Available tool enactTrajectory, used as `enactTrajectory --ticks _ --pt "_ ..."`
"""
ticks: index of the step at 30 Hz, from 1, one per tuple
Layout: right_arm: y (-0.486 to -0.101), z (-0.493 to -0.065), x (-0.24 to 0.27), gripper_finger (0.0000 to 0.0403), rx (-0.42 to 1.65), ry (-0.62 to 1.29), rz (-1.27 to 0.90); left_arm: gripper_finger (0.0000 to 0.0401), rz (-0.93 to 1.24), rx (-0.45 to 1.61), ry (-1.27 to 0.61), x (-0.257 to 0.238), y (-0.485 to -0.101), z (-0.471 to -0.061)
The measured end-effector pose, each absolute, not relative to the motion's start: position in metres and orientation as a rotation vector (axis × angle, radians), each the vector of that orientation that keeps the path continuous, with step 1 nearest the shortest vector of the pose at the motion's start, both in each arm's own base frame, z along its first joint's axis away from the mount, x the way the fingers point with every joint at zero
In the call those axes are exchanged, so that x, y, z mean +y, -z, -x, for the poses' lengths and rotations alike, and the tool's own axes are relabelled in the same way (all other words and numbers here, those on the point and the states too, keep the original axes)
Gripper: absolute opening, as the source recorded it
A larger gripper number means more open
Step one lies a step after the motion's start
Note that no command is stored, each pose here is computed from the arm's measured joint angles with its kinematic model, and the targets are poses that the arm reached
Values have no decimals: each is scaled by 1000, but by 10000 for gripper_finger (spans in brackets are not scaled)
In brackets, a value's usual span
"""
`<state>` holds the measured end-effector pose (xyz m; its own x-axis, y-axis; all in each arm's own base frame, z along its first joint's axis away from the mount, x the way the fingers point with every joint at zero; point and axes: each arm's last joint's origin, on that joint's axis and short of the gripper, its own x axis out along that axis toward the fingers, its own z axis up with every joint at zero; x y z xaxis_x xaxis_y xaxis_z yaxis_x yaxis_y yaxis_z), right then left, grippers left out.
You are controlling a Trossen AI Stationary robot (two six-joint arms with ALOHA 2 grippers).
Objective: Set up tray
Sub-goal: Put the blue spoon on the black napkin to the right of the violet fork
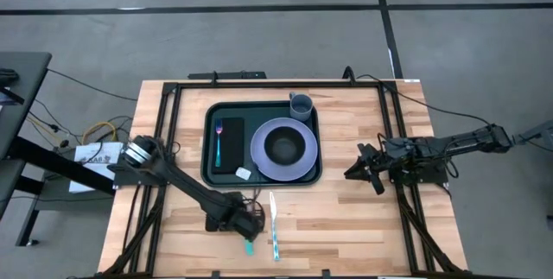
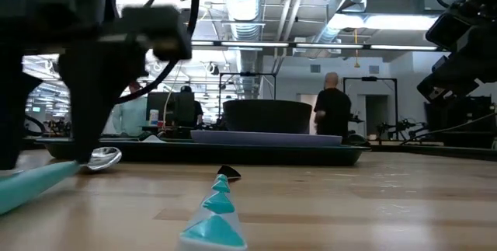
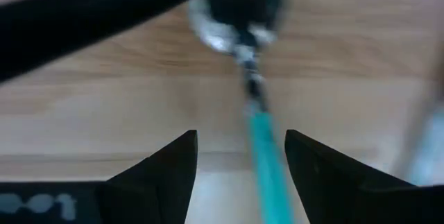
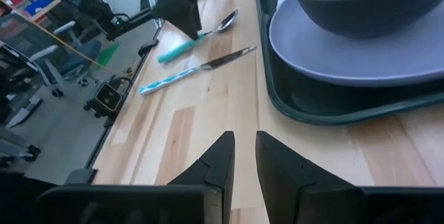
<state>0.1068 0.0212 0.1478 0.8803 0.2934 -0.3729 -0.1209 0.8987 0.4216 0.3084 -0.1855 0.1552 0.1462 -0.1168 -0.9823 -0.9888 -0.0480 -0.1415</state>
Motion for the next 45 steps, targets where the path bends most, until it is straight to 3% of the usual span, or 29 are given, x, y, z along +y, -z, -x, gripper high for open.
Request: enactTrajectory --ticks 16,21,28,34,38,45 --pt "-148 -107 21 53 446 -223 -401 199 1371 1209 -1195 -198 -143 -331" --pt "-148 -107 21 53 446 -223 -401 151 1347 1216 -1224 -197 -143 -328" --pt "-148 -107 21 53 446 -223 -401 35 1330 1201 -1235 -196 -142 -327" --pt "-148 -107 21 53 446 -223 -401 28 1324 1206 -1221 -197 -144 -327" --pt "-148 -107 21 53 446 -224 -401 32 1289 1185 -1193 -202 -157 -327" --pt "-148 -107 21 53 446 -224 -401 30 1208 1084 -1253 -205 -228 -315"
